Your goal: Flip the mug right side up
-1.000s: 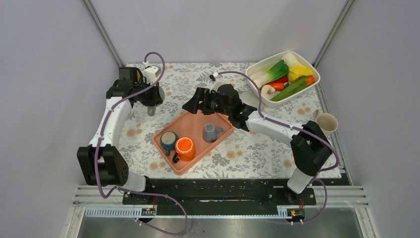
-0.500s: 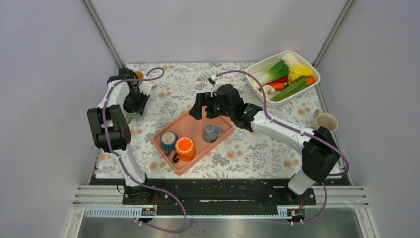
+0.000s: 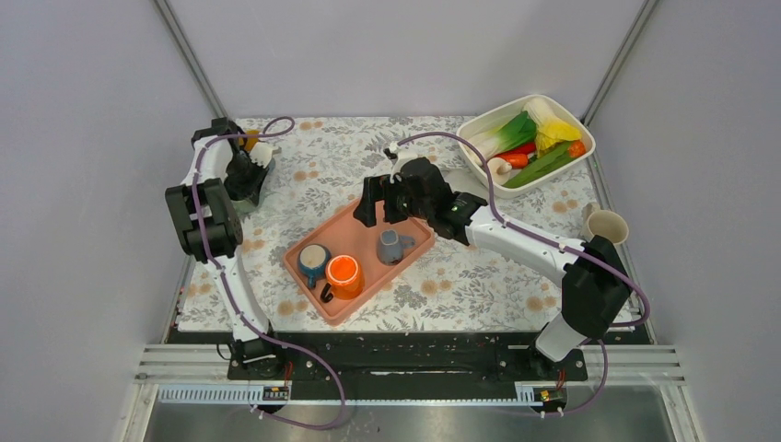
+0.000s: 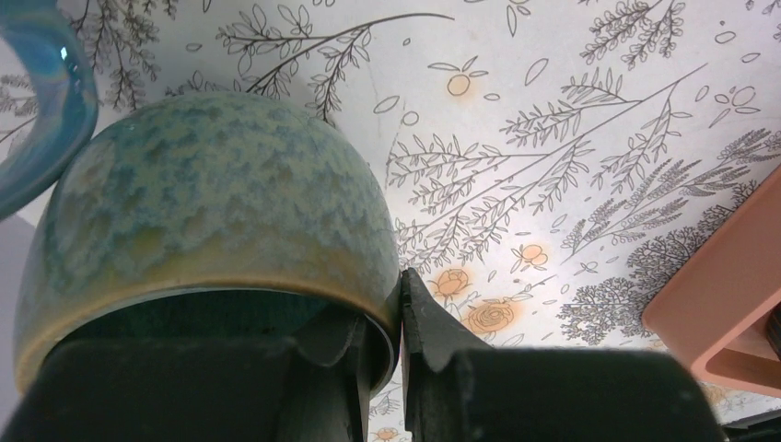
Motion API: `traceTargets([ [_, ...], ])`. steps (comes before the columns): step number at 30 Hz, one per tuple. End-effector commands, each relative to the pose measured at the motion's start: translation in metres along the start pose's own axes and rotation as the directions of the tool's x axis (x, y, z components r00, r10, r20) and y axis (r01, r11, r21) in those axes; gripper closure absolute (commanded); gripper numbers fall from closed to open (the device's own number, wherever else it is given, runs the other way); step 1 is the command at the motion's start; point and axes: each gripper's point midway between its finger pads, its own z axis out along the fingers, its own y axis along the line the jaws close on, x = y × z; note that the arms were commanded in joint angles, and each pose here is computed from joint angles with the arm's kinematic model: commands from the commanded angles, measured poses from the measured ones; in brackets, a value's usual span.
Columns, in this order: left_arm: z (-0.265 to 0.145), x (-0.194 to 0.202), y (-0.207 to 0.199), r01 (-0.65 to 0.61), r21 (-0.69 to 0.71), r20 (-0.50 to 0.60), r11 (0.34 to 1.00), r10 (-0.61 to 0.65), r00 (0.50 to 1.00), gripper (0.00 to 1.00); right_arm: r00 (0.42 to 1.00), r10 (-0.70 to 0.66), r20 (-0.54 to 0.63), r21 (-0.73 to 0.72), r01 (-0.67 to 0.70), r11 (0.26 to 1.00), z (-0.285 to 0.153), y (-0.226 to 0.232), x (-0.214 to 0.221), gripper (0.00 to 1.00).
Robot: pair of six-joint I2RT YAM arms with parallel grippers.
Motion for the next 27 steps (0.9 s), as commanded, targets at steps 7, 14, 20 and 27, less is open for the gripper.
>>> traceTargets([
  [7, -0.025, 0.0, 0.006, -0.052, 0.039, -0.005, 0.998, 0.052, 0.999, 0.94, 0.996, -0.041, 0.078, -0.008, 0.042, 0.999, -0.013, 0.017, -0.031, 0.01],
  [14, -0.035, -0.004, -0.001, -0.063, 0.045, 0.035, 0.997, 0.062, 0.998, 0.43, 0.996, -0.053, 0.068, -0.002, 0.053, 0.999, -0.015, 0.017, -0.029, 0.01],
  [20, -0.083, -0.01, -0.032, -0.069, 0.043, 0.147, 0.997, 0.062, 0.987, 0.26, 0.996, -0.071, 0.06, 0.01, 0.07, 0.997, -0.023, 0.014, -0.025, 0.01],
  [27, -0.135, 0.017, -0.127, -0.066, 0.114, 0.313, 0.991, 0.027, 0.949, 0.28, 0.995, -0.072, 0.073, 0.068, 0.067, 0.995, -0.038, -0.001, -0.017, 0.01],
])
